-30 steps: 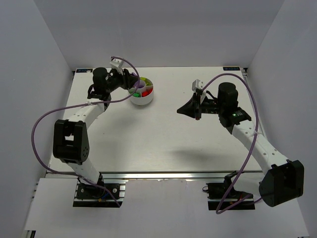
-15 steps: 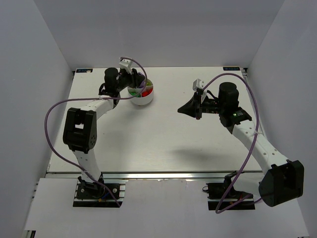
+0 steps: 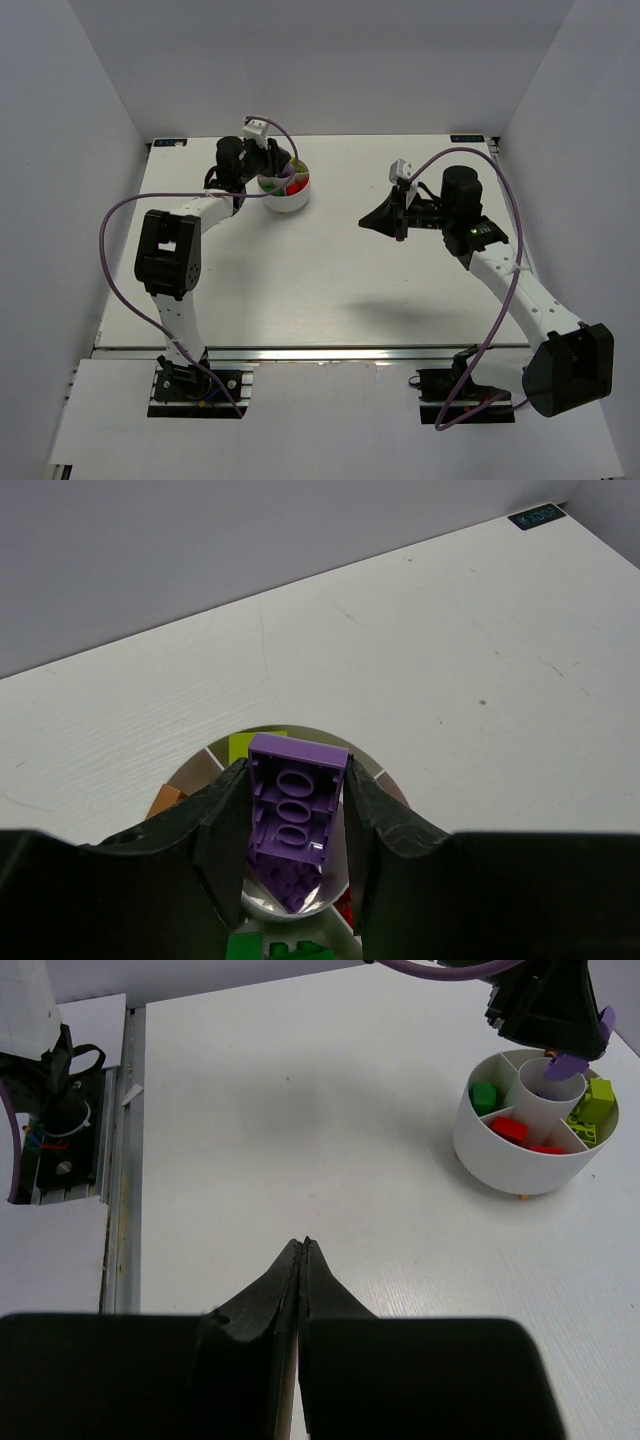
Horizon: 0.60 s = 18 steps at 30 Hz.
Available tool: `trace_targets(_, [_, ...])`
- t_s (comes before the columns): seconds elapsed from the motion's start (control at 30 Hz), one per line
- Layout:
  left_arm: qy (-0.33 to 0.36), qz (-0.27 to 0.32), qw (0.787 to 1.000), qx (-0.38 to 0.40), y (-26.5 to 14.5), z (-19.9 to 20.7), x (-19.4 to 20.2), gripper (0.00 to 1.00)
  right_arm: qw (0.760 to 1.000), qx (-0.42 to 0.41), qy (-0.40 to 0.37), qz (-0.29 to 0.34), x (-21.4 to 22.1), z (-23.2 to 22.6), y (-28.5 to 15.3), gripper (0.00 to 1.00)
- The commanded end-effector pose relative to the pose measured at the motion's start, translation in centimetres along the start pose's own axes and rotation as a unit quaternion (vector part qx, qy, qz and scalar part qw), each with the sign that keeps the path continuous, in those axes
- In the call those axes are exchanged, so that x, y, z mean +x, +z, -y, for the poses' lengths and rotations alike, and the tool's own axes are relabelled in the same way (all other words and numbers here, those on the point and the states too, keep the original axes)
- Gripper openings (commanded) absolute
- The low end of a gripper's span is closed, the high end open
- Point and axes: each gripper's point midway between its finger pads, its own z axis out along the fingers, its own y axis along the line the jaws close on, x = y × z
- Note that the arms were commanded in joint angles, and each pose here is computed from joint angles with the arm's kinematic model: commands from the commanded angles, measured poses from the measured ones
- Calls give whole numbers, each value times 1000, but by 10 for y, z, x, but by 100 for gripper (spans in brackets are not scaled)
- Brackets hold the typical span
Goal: Sort the legos into containers by color
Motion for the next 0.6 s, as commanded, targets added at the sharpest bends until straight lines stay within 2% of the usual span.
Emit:
trace_targets(0.0, [18, 7, 1000, -20, 3, -7, -15, 14, 1000, -1, -19, 15, -11, -1, -3, 0])
trace_targets(0.03, [18, 5, 1000, -22, 3, -8, -13, 18, 1000, 0, -20, 15, -11, 0, -3, 0])
trace_targets(0.1, [18, 4, 999, -30, 2, -11, -11, 34, 1000, -1, -20, 15, -11, -1, -3, 2])
trace_targets(0.13, [17, 3, 999, -31, 2, -11, -10, 45, 1000, 0, -20, 16, -12, -1, -3, 2])
trace_targets(0.37, [18, -8, 999, -31, 0, -9, -5, 55, 1000, 2, -21, 17, -14, -1, -5, 6])
trace_targets(0.4, [19, -7, 999, -30, 0, -7, -7, 60, 1000, 3, -20, 17, -14, -1, -5, 7])
trace_targets(0.47, [22, -5, 999, -29, -1, -5, -10, 63, 1000, 5, -20, 17, -14, 0, -6, 9])
trace_targets(0.57, [26, 1, 999, -26, -4, -1, -19, 65, 1000, 7, -19, 17, -15, 1, -6, 12])
